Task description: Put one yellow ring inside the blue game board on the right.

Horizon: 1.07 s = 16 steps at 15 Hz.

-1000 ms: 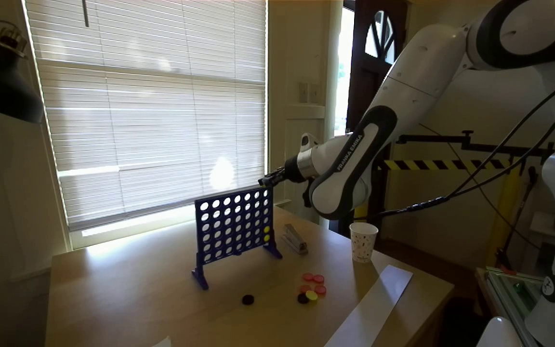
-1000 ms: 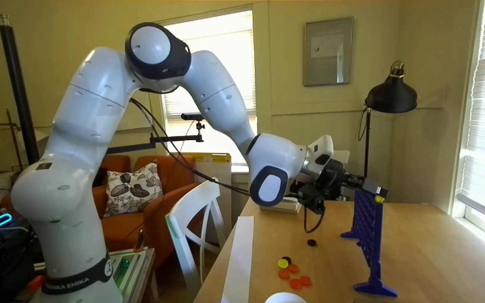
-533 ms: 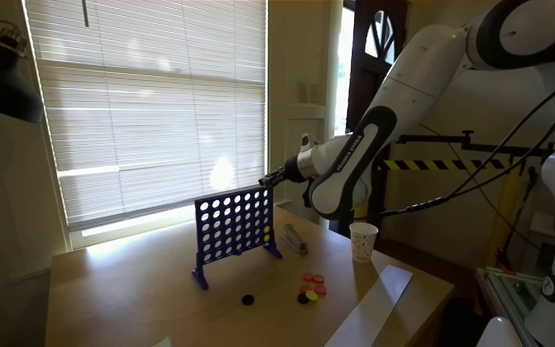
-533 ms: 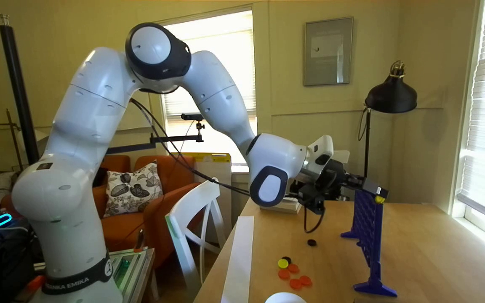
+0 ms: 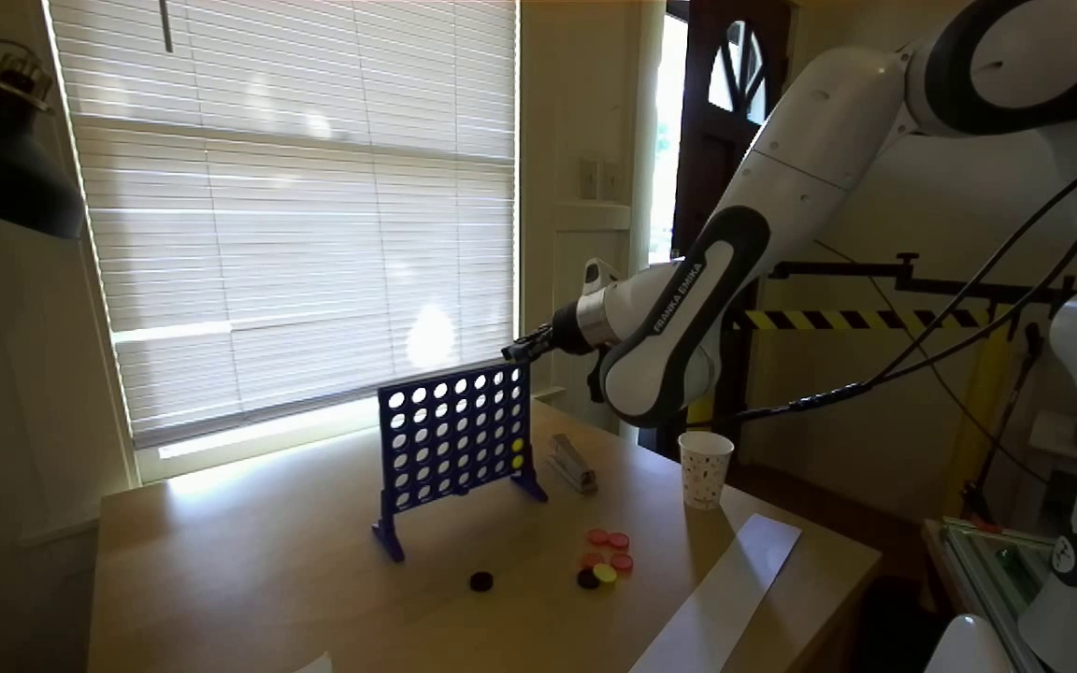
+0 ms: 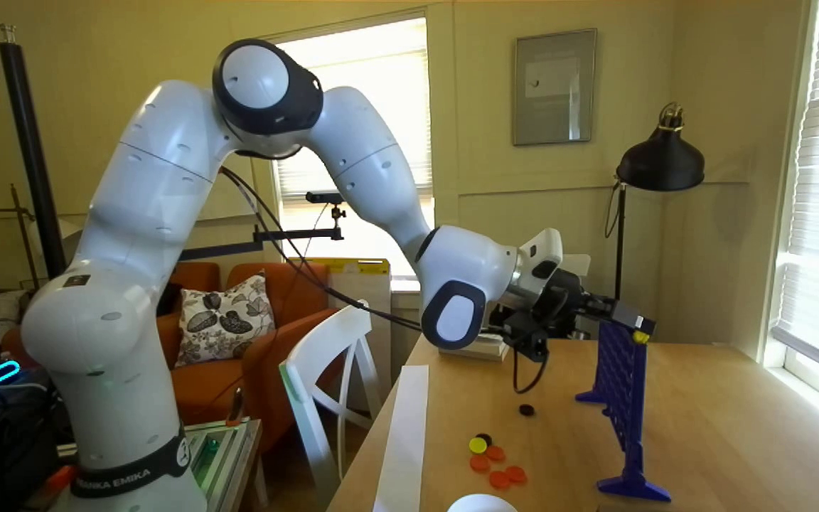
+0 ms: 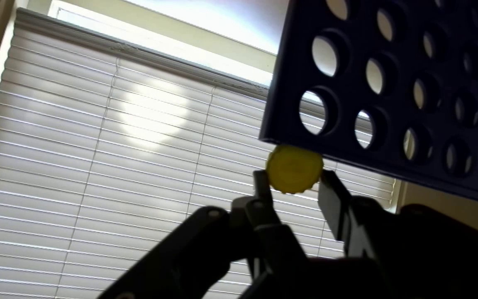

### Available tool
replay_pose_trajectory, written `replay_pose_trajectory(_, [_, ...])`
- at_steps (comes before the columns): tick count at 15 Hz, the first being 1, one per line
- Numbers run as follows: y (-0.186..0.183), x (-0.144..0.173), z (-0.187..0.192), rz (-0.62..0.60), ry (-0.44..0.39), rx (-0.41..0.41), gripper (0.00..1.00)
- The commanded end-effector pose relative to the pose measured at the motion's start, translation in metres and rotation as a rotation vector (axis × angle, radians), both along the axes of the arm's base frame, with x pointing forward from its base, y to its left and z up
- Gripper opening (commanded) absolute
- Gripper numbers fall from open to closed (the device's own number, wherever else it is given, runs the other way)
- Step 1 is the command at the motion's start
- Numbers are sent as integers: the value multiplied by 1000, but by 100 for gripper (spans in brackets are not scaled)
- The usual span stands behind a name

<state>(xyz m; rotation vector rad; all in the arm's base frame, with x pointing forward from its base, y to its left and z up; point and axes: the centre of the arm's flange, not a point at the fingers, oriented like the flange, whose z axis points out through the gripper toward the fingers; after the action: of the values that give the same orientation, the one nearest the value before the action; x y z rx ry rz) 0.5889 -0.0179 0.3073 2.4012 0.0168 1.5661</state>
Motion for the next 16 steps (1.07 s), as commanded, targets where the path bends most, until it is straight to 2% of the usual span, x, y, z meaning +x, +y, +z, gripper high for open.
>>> replay_pose_trajectory(1, [5, 2, -2, -14, -16, -27, 59])
replay_pose_trajectory(2, [5, 2, -2, -11, -16, -28, 60])
replay_pose_trajectory(3, [5, 2, -3, -11, -16, -28, 66])
replay_pose_trajectory(8, [5, 1, -3, -10, -14, -30, 100])
replay_pose_trajectory(16, [10, -5, 10, 1, -5, -4, 100])
